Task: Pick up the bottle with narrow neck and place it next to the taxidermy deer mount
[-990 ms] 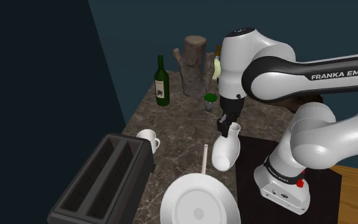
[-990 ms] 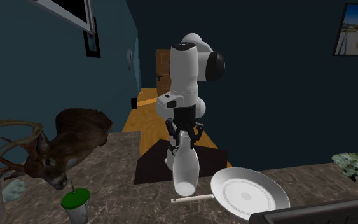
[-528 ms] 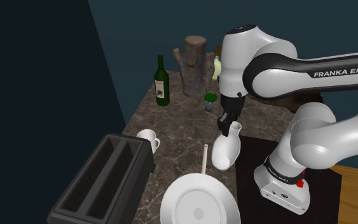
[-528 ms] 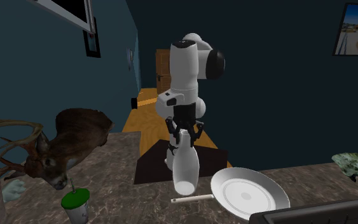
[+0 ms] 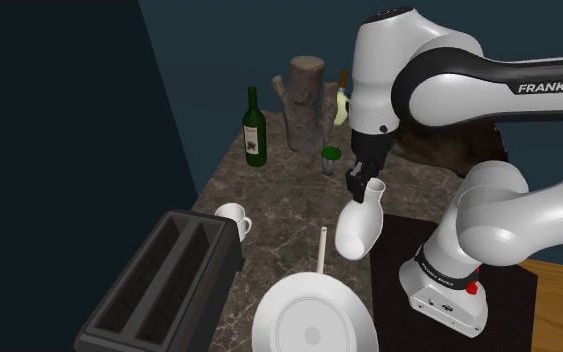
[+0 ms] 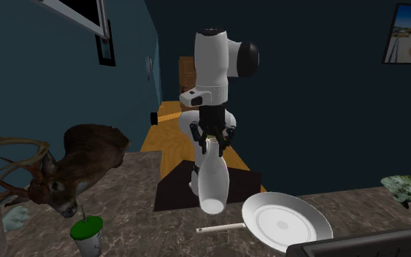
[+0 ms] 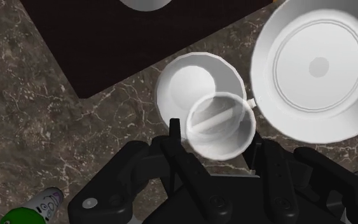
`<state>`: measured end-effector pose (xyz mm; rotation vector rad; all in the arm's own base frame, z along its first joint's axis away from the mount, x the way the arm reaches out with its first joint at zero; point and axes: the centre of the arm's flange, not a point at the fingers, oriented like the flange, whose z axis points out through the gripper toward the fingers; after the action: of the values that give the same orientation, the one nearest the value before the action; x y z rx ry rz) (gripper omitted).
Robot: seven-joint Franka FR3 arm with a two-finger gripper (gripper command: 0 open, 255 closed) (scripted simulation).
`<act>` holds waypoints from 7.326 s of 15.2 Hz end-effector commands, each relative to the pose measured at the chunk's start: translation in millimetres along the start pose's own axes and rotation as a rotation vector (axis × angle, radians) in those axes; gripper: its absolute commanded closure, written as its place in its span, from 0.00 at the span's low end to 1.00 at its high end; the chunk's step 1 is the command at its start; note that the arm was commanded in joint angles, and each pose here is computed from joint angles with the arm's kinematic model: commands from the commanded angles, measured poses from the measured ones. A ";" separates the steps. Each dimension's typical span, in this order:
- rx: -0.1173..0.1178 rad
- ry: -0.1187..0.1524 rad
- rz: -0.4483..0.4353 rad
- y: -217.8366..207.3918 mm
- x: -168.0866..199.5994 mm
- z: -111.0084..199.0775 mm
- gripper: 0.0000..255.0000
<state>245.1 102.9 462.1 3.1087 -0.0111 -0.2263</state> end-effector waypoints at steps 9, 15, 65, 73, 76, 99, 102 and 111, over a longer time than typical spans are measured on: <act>0.000 0.000 0.000 1.2 -6.4 -52.0 1.00; 0.000 0.000 0.000 2.0 -11.0 -83.4 1.00; 0.000 0.000 0.000 8.5 -48.8 -341.8 1.00; 0.000 0.000 0.000 95.5 -107.8 -331.2 1.00; 0.000 0.000 0.000 128.1 -129.9 -327.2 1.00; 0.000 0.000 0.000 378.2 -299.5 -296.6 1.00; 0.000 0.000 0.000 410.8 -321.6 -292.7 1.00; 0.000 0.000 0.000 508.6 -387.9 -280.7 1.00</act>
<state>-91.0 -383.9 809.7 3.1102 -0.0163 -0.2208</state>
